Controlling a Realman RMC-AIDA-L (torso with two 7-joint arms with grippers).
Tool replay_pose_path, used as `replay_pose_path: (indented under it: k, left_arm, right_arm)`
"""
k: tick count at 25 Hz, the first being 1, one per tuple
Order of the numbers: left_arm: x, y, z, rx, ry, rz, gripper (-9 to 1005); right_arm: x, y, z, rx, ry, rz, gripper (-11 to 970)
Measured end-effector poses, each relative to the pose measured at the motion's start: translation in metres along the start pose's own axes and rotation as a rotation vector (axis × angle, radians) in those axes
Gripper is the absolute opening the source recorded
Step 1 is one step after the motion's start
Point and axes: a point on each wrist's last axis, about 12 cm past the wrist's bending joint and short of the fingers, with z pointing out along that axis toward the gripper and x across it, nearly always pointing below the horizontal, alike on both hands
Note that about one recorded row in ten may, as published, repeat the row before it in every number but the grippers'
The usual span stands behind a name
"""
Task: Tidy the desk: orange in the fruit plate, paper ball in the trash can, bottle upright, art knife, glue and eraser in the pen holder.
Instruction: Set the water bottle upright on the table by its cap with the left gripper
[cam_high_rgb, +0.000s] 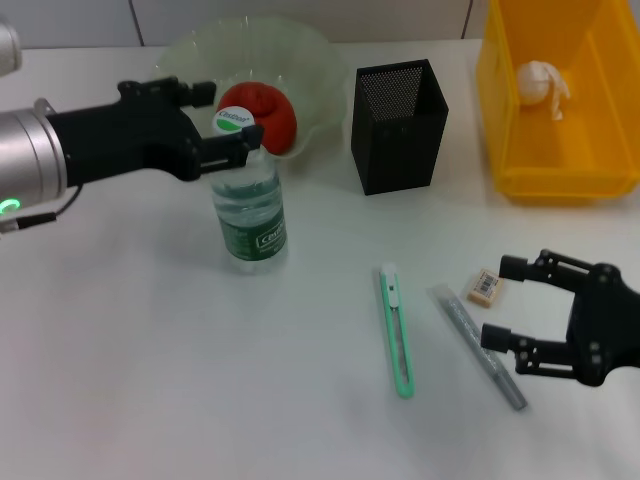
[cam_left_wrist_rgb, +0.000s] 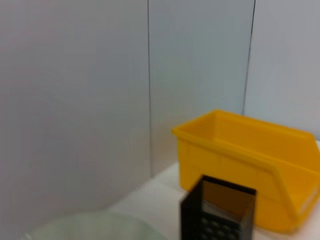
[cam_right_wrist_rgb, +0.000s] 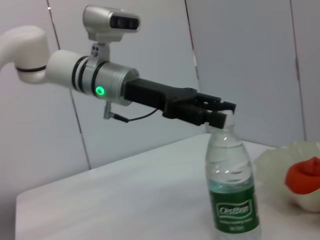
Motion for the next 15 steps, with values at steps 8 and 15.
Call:
replay_pose_path:
  k: [8,15]
  left_arm:
    - [-0.002,0.008,-0.036,-0.201,-0.134,0.036,743]
    - [0.038,-0.022,-0.039,-0.003,-0.179,0.144,866]
  right_arm:
    - [-0.049,-0.014,-0.017,0.063,0.107,0.073,835]
    - [-0.131,-0.020,0.001,0.173,0.436,0.154,834]
